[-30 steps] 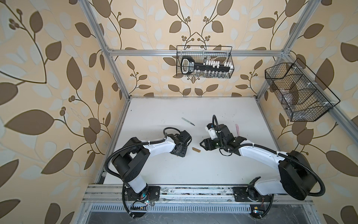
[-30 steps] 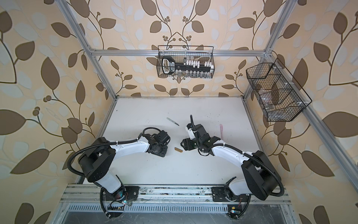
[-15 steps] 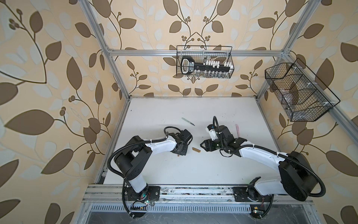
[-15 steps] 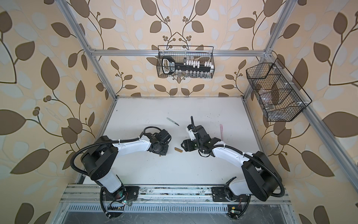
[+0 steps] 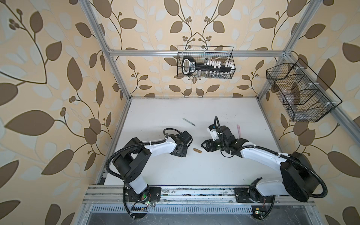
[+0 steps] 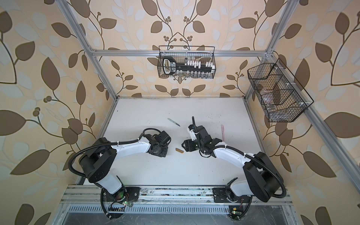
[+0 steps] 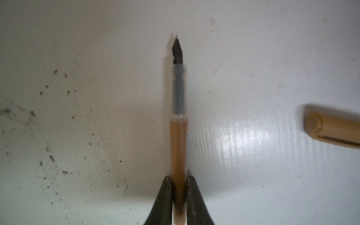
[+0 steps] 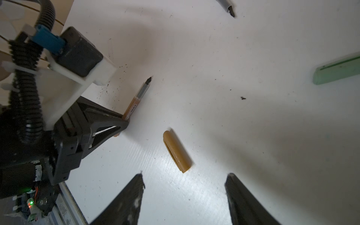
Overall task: Insert pens into pen caps
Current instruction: Pick up a pen from the center of the table.
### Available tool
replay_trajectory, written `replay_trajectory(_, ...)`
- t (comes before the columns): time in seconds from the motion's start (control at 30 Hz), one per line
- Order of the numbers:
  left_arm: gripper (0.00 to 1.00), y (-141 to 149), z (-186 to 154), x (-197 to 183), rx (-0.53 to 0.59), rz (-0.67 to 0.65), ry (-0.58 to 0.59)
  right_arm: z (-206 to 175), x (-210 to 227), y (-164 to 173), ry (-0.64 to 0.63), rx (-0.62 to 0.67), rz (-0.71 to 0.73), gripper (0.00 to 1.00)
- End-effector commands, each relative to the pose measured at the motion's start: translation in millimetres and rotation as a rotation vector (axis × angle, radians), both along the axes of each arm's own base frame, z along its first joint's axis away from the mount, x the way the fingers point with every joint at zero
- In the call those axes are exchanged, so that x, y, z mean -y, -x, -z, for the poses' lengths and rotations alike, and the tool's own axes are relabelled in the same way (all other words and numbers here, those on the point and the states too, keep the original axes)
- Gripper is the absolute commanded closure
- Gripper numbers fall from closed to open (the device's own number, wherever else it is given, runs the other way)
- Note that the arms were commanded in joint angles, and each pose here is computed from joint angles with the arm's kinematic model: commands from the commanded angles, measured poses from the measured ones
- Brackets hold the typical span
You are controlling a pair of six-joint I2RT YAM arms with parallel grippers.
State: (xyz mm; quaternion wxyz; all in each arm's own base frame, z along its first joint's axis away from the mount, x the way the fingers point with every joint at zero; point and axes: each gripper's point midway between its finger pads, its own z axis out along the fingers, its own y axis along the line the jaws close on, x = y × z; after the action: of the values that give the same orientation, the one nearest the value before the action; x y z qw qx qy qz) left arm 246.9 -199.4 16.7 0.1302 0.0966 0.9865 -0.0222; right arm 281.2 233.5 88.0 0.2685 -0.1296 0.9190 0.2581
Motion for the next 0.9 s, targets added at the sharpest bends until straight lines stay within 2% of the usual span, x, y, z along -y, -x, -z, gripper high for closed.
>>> replay_trajectory(0.0, 0.88, 22.4, 9.9, -24.0, -0.081, -0.026, -0.074, 4.9, -1.2, 4.4, -0.009, -0.015, -0.008, 0.32)
replay_trajectory(0.13, 0.97, 18.4, 6.2, -24.8, -0.064, -0.016, -0.087, 6.7, -1.0, 4.7, -0.003, -0.018, -0.011, 0.32)
replay_trajectory(0.23, 0.99, 14.7, 2.0, -24.2, -0.04, -0.011, -0.084, 9.2, 0.6, 5.5, 0.023, -0.021, -0.015, 0.32)
replay_trajectory(0.4, 1.0, 7.2, -14.0, -22.5, 0.024, -0.008, -0.056, 14.5, -0.2, 8.4, 0.097, -0.032, -0.054, 0.32)
replay_trajectory(0.57, 0.99, 1.2, -39.3, -21.4, 0.12, -0.011, 0.003, 17.2, -23.7, 10.3, 0.155, -0.023, -0.146, 0.31)
replay_trajectory(0.7, 0.96, 1.2, -67.2, -15.5, 0.198, 0.001, 0.105, 25.9, -45.3, 6.1, 0.198, -0.034, -0.214, 0.31)
replay_trajectory(0.87, 0.95, 7.0, -83.6, -14.9, 0.244, 0.017, 0.174, 41.9, -52.8, -1.9, 0.33, -0.037, -0.275, 0.31)
